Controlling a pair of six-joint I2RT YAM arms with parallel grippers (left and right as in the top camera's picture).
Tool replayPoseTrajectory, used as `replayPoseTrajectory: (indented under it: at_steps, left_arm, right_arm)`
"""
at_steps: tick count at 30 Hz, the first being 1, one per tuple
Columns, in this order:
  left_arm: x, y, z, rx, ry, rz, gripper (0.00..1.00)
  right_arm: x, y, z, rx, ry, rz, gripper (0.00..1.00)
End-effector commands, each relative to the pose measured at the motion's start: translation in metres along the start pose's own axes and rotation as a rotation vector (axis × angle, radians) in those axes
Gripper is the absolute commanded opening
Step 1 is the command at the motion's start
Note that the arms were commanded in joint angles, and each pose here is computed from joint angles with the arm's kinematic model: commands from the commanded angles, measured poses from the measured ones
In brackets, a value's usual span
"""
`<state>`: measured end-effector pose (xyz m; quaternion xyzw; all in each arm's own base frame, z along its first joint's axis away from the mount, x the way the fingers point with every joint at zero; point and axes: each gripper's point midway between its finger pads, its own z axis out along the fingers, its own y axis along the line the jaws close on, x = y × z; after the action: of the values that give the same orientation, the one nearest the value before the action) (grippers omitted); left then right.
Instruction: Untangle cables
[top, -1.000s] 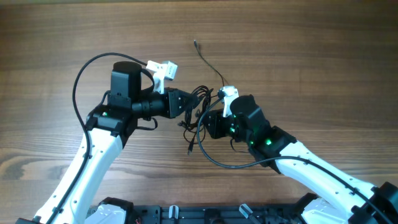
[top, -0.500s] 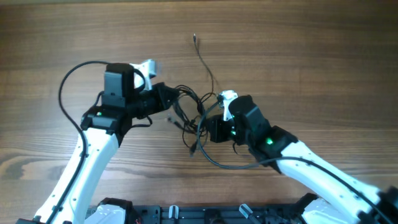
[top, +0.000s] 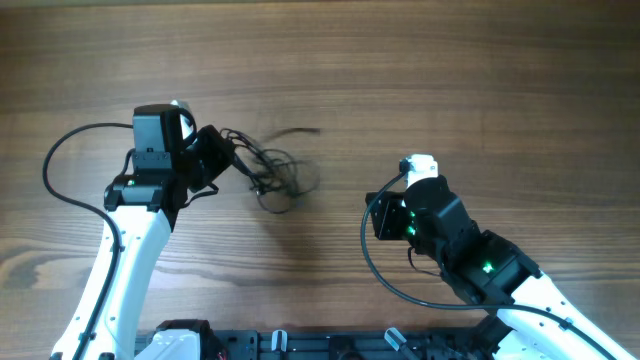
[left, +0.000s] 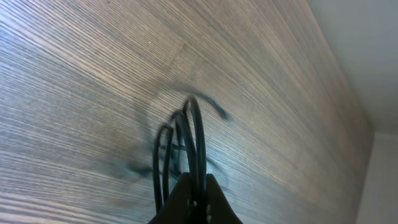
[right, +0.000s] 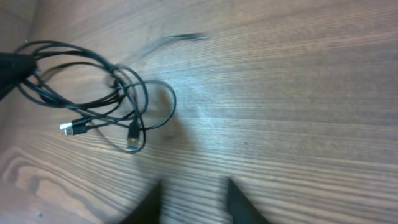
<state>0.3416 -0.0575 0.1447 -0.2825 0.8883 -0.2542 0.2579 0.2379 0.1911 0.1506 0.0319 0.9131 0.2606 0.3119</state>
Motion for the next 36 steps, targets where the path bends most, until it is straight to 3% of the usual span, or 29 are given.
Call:
replayPoseTrajectory:
  at_steps: [1, 3, 6, 8, 16, 17, 22, 27, 29, 32, 36]
  left_arm:
    - [-0.004, -0.023, -0.008, 0.095, 0.001, 0.097, 0.04]
    - [0.010, -0.046, -0.013, 0.230, 0.070, 0.219, 0.04]
    - [0.038, -0.079, -0.024, 0.433, 0.170, 0.386, 0.04]
    - [0.054, -0.091, -0.029, 0.500, 0.215, 0.443, 0.04]
    - [0.093, -0.112, -0.029, 0.554, 0.297, 0.533, 0.04]
    - [0.093, -0.112, -0.028, 0.543, 0.291, 0.537, 0.04]
    - [0.077, -0.100, -0.017, 0.438, 0.212, 0.533, 0.04]
    - [0.058, -0.076, -0.004, 0.267, 0.129, 0.504, 0.04]
    - [0.045, -0.060, 0.001, 0.153, 0.075, 0.424, 0.04]
    - [0.020, -0.024, 0.003, -0.064, -0.044, 0.252, 0.04]
    - [0.015, -0.020, 0.002, -0.088, -0.076, 0.163, 0.04]
  right_arm:
    - [-0.004, -0.003, 0.003, 0.017, -0.023, 0.051, 0.78]
    - [-0.007, 0.008, 0.007, -0.031, -0.027, -0.019, 0.86]
    - [-0.007, 0.039, 0.019, -0.180, -0.004, -0.155, 0.87]
    - [-0.005, 0.040, 0.036, -0.182, 0.014, -0.160, 0.88]
    - [0.013, 0.043, 0.091, -0.219, 0.087, -0.160, 0.86]
    - [0.015, 0.041, 0.095, -0.214, 0.096, -0.159, 0.79]
    - [0.029, 0.036, 0.094, -0.209, 0.162, -0.171, 0.06]
    - [0.033, 0.069, 0.073, -0.390, 0.199, -0.203, 0.04]
    - [0.023, 0.070, 0.061, -0.402, 0.175, -0.200, 0.04]
    - [0.000, 0.054, 0.041, -0.347, 0.110, -0.153, 0.04]
    - [-0.024, 0.005, 0.012, -0.139, 0.004, -0.065, 0.05]
